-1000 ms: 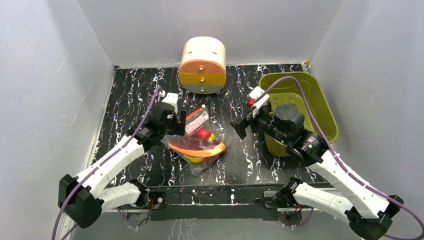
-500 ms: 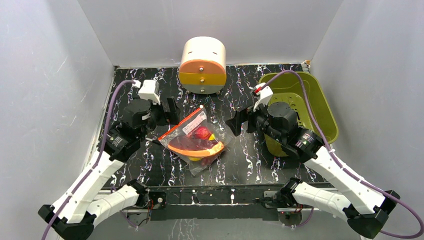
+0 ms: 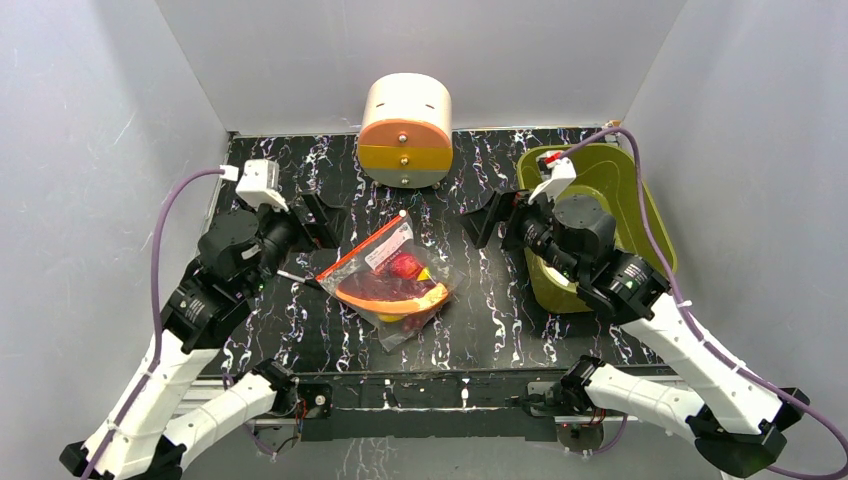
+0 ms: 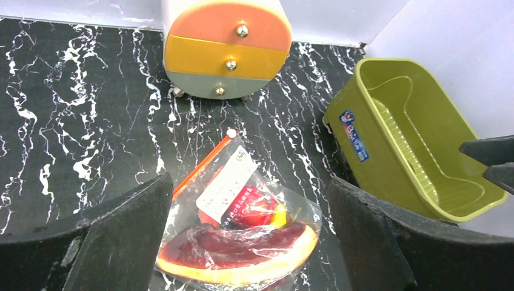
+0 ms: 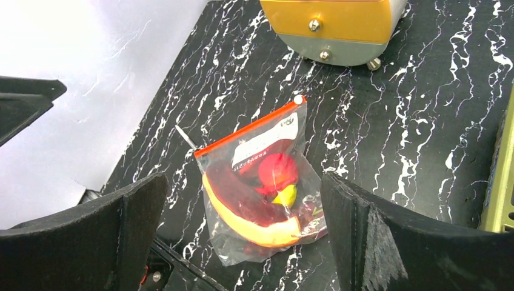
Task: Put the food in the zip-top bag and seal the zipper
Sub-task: Reset both arms
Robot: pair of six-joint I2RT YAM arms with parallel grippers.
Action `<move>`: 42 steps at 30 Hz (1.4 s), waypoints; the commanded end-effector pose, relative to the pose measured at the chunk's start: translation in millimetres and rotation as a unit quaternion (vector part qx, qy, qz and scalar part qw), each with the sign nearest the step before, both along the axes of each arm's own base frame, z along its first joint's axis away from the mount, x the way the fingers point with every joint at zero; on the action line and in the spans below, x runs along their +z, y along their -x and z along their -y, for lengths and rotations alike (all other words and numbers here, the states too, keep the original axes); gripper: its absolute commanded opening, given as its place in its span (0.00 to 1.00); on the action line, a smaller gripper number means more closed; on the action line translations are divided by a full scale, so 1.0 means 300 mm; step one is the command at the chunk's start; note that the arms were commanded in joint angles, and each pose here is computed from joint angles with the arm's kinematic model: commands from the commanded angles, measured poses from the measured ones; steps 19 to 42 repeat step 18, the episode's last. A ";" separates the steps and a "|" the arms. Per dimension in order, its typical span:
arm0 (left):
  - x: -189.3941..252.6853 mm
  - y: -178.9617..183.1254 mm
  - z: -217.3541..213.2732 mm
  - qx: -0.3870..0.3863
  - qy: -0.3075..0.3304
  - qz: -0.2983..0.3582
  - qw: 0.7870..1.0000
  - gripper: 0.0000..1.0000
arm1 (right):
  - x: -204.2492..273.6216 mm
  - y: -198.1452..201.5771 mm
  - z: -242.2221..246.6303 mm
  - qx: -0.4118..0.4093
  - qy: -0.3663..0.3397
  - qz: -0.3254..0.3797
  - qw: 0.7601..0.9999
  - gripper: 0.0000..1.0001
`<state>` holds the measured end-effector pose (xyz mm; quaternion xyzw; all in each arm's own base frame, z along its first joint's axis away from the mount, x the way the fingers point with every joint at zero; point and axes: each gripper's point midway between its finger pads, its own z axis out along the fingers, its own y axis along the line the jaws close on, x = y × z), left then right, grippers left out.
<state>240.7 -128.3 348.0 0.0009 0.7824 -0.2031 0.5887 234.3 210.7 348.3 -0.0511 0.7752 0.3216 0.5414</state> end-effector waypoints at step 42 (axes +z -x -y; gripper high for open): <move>-0.061 0.020 0.002 -0.003 0.010 -0.022 1.000 0.98 | 0.071 -0.009 0.047 -0.043 -0.040 0.015 0.998 0.98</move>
